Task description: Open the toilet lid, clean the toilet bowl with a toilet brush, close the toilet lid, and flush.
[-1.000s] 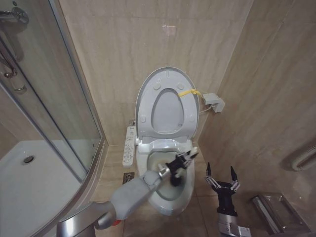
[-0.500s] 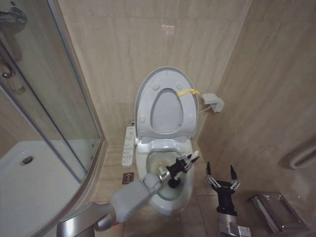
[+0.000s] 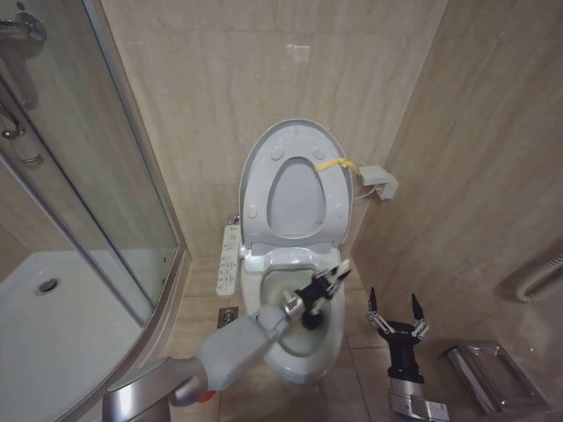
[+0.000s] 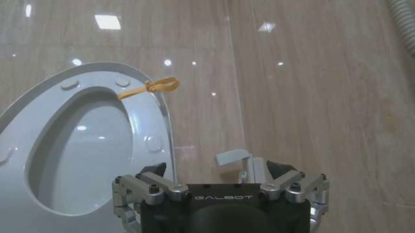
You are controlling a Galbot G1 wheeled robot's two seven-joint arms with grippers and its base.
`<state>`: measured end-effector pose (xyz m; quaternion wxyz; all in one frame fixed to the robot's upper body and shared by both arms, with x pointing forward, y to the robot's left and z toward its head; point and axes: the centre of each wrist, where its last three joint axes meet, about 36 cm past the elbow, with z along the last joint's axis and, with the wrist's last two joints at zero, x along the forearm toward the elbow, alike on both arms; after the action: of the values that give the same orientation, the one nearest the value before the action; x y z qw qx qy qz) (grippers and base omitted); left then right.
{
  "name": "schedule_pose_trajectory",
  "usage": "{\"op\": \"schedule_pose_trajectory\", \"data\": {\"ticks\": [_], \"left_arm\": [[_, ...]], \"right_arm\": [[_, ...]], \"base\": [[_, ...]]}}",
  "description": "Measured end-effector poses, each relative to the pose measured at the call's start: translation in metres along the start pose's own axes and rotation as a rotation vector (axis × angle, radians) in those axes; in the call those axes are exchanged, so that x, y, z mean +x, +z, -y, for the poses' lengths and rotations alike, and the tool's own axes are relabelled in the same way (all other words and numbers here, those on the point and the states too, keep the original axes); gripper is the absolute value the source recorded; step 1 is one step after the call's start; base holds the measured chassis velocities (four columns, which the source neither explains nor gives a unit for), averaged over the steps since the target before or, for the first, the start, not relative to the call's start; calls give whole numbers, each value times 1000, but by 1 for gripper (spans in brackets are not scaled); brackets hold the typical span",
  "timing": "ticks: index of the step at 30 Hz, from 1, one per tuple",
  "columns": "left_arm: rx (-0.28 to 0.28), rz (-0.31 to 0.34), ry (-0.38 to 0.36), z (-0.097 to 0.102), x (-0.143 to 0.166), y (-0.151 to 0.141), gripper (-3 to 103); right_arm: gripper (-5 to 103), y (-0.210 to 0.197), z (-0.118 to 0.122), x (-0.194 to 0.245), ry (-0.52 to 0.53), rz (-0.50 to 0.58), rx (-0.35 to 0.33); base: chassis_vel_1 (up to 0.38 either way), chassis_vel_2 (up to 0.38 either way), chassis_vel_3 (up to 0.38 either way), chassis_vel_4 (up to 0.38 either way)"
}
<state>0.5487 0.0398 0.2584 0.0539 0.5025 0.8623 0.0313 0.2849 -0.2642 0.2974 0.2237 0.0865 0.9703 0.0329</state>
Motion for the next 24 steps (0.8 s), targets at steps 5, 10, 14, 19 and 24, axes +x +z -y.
{"op": "schedule_pose_trajectory", "data": {"ticks": [5,10,14,19,24], "left_arm": [[-8,-27,-22,-8,-16,-44,19],[7,-52,38,-14,-5,-27,19],[11,-67,45,-16,3,-13,19],[74,64,69,8,-28,-41,19],[25,7,118,12,-21,-4,19]], "right_arm": [[100,3,2,-1,5,-4,-2],[100,6,-2,-3,9,-4,-10],[100,6,-3,-3,6,-6,-12],[100,9,-5,-3,10,-9,-14],[100,8,-10,-3,7,-7,-16]], "base": [[0,0,0,0],[0,0,0,0],[0,0,0,0],[0,0,0,0],[0,0,0,0]]}}
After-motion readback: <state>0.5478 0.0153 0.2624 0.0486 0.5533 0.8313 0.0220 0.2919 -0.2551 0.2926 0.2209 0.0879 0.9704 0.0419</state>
